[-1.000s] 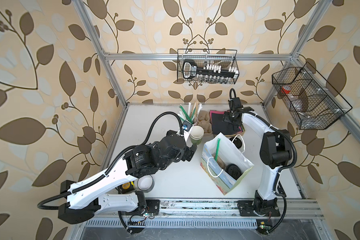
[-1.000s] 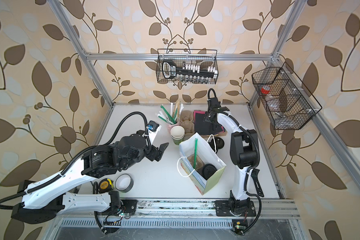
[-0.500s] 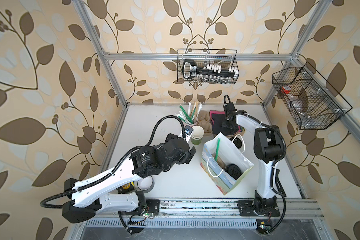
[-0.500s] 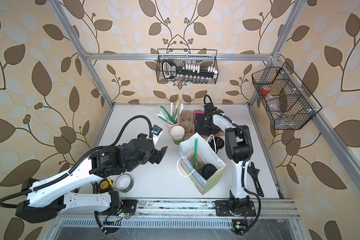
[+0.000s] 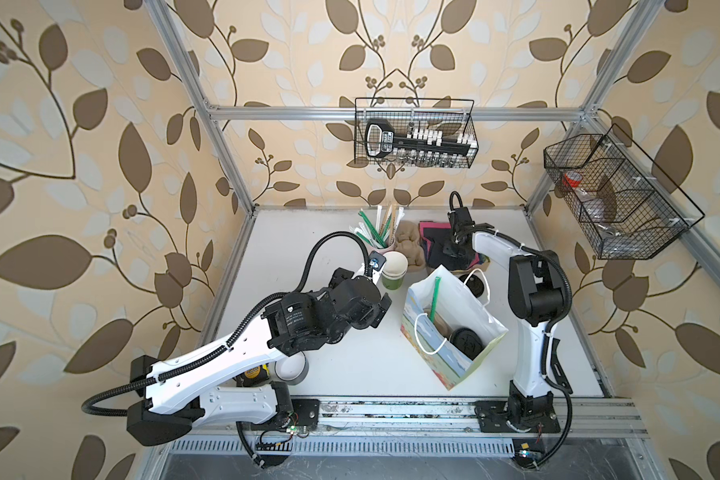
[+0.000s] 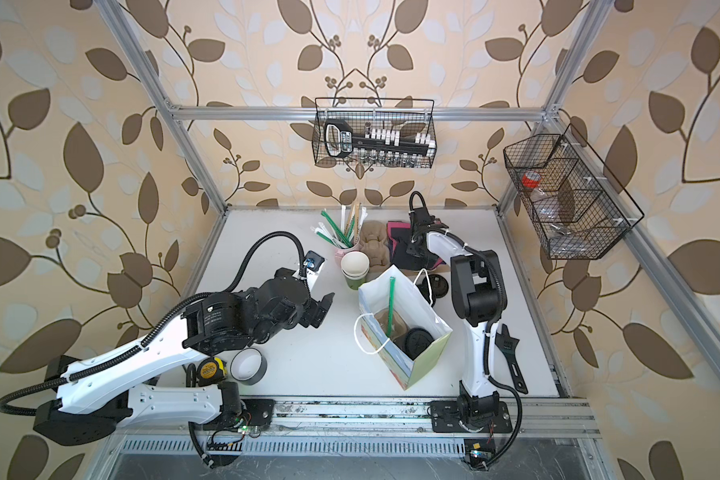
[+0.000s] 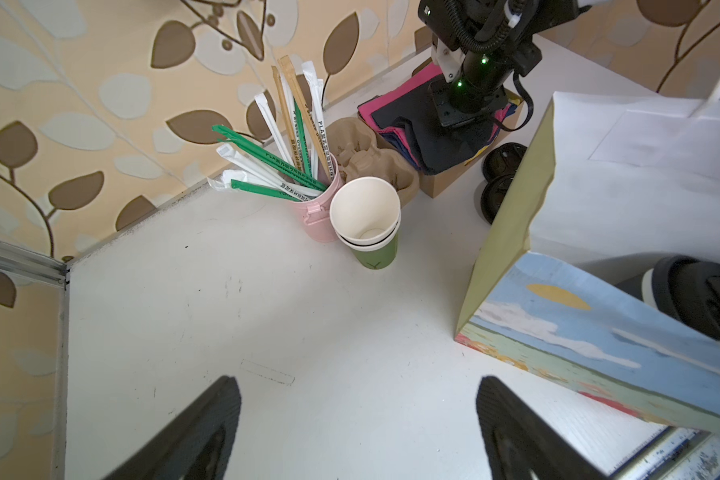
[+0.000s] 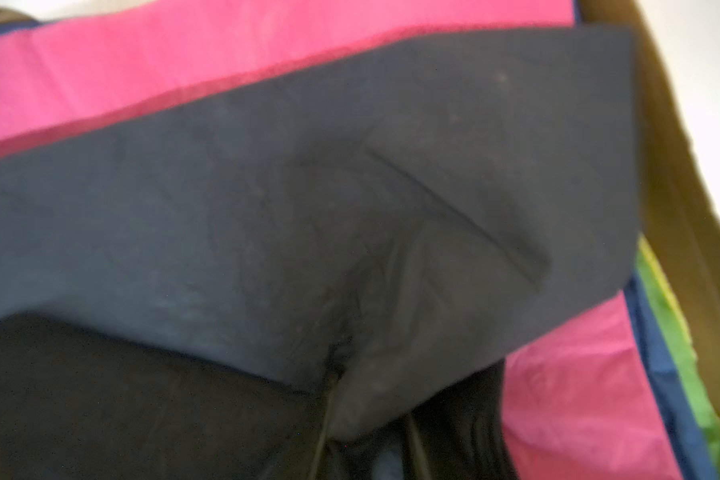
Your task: Pack the takeout coffee
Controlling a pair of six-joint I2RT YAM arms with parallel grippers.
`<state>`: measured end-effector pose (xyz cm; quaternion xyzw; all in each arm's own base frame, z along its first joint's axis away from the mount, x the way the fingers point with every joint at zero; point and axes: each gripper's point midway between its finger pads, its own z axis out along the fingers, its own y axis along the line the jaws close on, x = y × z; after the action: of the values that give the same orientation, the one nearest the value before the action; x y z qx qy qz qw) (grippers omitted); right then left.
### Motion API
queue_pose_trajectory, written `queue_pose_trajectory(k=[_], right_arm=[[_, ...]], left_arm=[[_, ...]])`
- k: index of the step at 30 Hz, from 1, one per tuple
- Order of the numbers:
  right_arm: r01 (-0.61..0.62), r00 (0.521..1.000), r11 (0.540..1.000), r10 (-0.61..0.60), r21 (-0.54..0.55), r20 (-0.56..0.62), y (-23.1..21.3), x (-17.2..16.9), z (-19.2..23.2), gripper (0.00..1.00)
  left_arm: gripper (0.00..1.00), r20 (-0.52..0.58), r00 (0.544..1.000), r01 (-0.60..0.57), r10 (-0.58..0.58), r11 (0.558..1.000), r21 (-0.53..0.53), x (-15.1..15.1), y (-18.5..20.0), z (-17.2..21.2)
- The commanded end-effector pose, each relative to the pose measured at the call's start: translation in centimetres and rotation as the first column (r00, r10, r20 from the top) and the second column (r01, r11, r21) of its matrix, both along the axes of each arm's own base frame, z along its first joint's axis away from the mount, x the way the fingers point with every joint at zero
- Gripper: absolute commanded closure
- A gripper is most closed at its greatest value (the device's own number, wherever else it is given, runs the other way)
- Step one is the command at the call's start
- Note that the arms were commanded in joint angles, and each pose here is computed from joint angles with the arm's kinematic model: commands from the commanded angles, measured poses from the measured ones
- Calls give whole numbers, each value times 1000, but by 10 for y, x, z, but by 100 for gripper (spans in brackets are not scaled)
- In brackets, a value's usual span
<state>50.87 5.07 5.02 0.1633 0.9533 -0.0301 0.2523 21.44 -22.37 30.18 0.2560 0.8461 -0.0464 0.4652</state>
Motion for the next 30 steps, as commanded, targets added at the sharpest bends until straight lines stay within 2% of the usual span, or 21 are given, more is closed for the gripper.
queue_pose_trajectory(k=[1, 7, 12, 22, 30], right_arm=[[8, 1000, 1000, -9, 27, 25, -5, -6, 14, 83], [8, 990, 999, -16, 52, 142, -6, -2, 66, 93], [13, 979, 995, -31, 95, 200, -8, -3, 90, 100], [-9, 976, 989, -23, 144, 218, -6, -10, 100, 100], [-20, 930, 986, -42, 166, 364, -11, -18, 165, 100]], left_arm=[[9, 16, 999, -30, 30, 999, 25, 1, 7, -2], [9, 29, 999, -42, 40, 998, 49, 4, 8, -4], [9, 39, 998, -53, 51, 997, 58, 5, 13, -4], [9, 34, 998, -56, 53, 996, 75, 5, 15, -9], [9, 48, 997, -68, 64, 994, 86, 5, 21, -12]])
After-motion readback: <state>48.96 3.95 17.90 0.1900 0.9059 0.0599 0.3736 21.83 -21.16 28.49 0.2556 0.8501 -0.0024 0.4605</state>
